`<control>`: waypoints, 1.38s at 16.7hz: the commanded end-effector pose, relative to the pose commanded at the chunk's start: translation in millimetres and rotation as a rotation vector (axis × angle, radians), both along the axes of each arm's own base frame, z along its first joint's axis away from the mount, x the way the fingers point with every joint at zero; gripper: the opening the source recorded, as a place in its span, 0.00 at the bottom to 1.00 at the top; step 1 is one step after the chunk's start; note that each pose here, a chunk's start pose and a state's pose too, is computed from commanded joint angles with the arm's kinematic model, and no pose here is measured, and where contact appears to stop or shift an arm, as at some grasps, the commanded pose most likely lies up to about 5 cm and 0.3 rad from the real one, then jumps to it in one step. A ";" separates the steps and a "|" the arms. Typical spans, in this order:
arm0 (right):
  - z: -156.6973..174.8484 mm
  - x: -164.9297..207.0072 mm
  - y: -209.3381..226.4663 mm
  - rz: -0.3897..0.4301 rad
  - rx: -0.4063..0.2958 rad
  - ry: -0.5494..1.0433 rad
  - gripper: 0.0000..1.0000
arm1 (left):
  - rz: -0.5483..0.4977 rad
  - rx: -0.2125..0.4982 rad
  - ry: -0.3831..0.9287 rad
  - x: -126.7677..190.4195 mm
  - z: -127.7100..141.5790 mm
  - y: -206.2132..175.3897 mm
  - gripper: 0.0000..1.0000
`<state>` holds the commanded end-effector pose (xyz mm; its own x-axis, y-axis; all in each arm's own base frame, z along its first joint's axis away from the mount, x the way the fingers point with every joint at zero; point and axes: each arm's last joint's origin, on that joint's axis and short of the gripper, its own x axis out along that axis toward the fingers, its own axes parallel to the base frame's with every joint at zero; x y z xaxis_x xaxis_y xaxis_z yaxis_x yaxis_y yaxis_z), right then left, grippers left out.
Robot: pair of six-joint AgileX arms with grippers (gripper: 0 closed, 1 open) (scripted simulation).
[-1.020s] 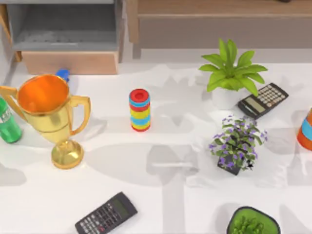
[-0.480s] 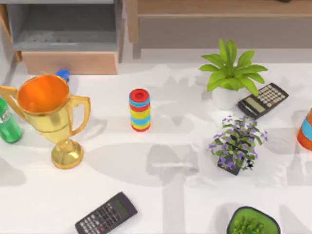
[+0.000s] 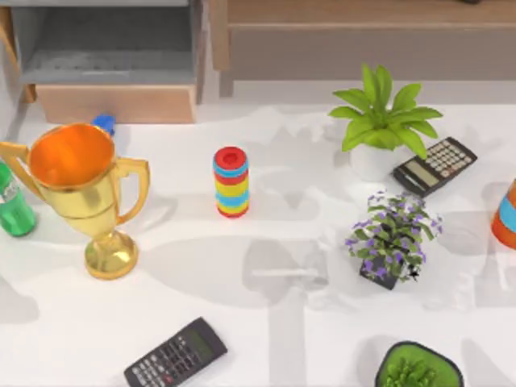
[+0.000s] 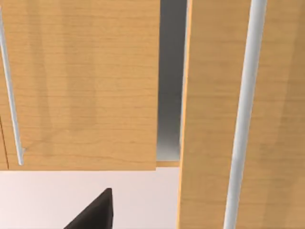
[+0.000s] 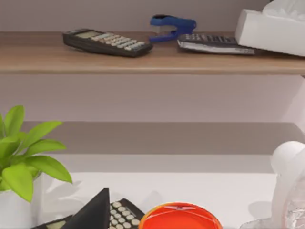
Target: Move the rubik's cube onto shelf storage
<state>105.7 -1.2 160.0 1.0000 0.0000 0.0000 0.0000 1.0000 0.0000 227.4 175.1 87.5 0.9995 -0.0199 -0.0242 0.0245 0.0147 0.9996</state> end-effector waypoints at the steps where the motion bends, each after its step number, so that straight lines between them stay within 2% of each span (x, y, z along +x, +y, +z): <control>1: 0.0 0.0 0.0 0.000 0.000 0.000 1.00 | 0.000 0.000 0.000 -2.2 0.1 0.0 1.00; 7: 0.0 0.0 0.0 0.000 0.000 0.000 1.00 | 0.026 -0.009 0.002 -0.1 1.2 6.8 1.00; 9: 0.0 0.0 0.0 0.000 0.000 0.000 1.00 | 0.090 -0.034 0.006 2.0 5.6 23.7 1.00; 12: 0.0 0.0 0.0 0.000 0.000 0.000 1.00 | 0.218 -0.109 0.021 7.6 16.7 60.4 1.00; 15: 0.0 0.0 0.0 0.000 0.000 0.000 1.00 | 0.344 -0.228 0.046 19.3 35.2 101.4 1.00; 18: 0.0 0.0 0.0 0.000 0.000 0.000 1.00 | 0.440 -0.379 0.079 40.8 62.8 135.8 1.00; 23: 0.0 0.0 0.0 0.000 0.000 0.000 1.00 | 0.549 -0.672 0.184 93.9 118.5 160.1 1.00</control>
<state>105.7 -1.2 160.0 1.0000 0.0000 0.0000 0.0000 1.0000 0.0000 321.3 335.1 206.1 0.8536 0.3934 -0.3416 0.0009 0.6545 0.7560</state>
